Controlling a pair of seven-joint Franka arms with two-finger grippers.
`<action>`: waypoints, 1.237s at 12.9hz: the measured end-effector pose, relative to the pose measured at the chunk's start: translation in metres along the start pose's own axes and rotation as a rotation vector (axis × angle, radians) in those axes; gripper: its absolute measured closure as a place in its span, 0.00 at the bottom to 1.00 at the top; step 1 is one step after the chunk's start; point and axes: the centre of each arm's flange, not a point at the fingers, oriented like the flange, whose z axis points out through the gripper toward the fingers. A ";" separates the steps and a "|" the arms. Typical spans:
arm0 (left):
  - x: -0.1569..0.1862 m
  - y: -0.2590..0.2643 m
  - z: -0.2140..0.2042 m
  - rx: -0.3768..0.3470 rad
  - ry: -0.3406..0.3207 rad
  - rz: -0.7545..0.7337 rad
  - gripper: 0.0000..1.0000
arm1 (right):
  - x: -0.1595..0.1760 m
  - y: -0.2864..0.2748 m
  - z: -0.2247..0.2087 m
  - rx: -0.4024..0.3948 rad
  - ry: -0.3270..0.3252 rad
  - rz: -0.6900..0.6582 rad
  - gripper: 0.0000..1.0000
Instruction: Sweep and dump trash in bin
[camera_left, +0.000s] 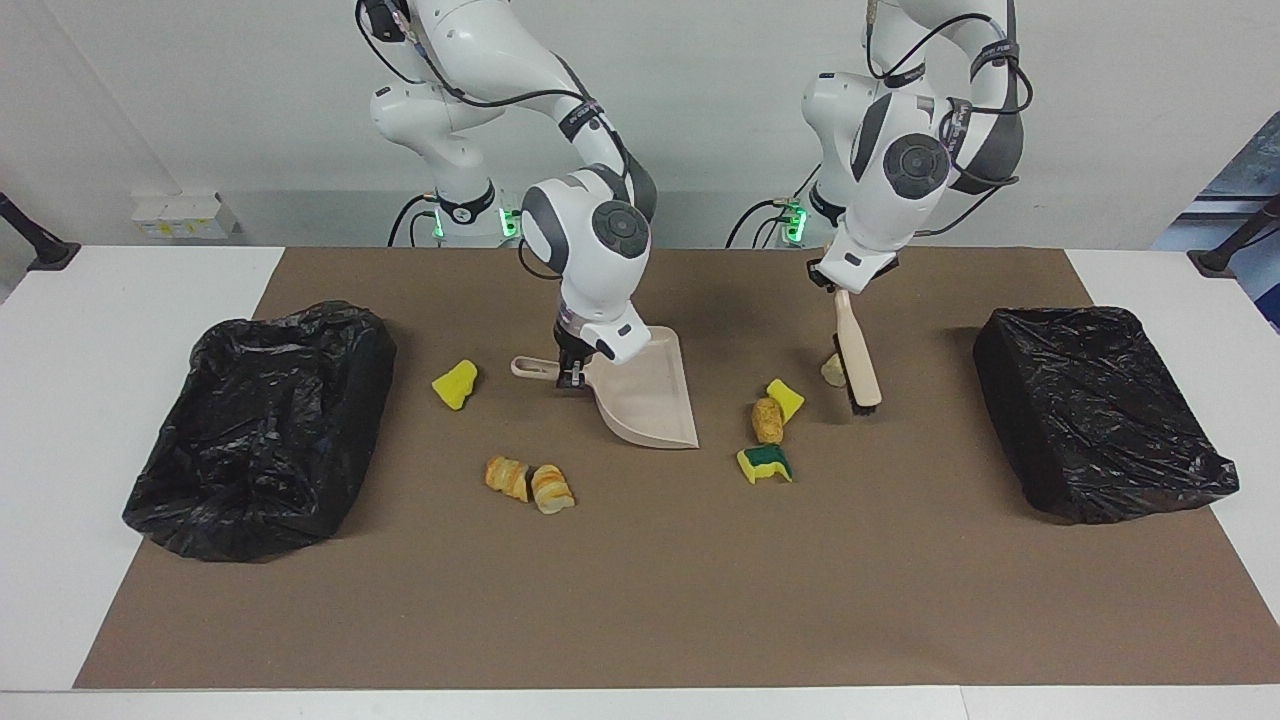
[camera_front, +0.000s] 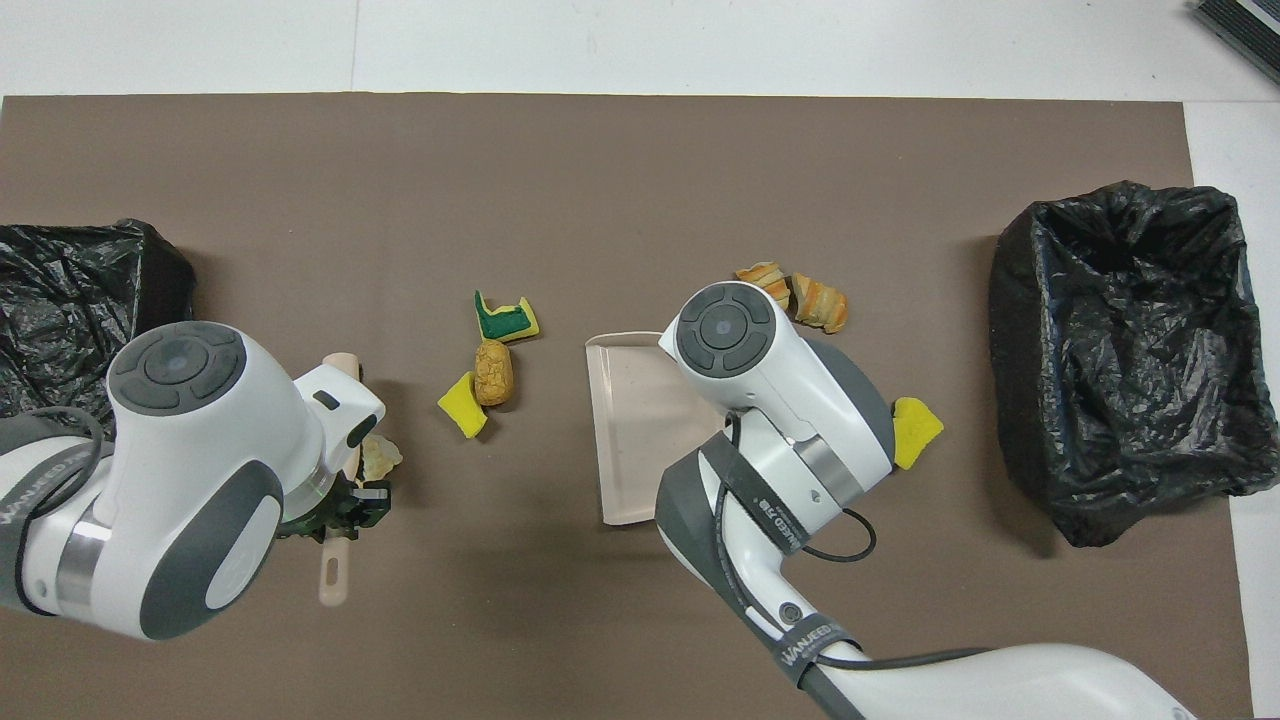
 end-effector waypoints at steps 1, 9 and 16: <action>-0.002 -0.007 0.005 0.023 0.001 -0.045 0.73 | 0.000 0.000 0.001 0.001 -0.001 0.001 0.68; -0.036 -0.007 0.067 -0.001 0.024 -0.303 0.73 | -0.002 -0.005 0.006 -0.002 0.003 0.017 0.68; -0.003 0.031 0.072 -0.101 0.119 -0.147 0.73 | -0.002 -0.006 0.005 -0.004 0.004 0.023 0.68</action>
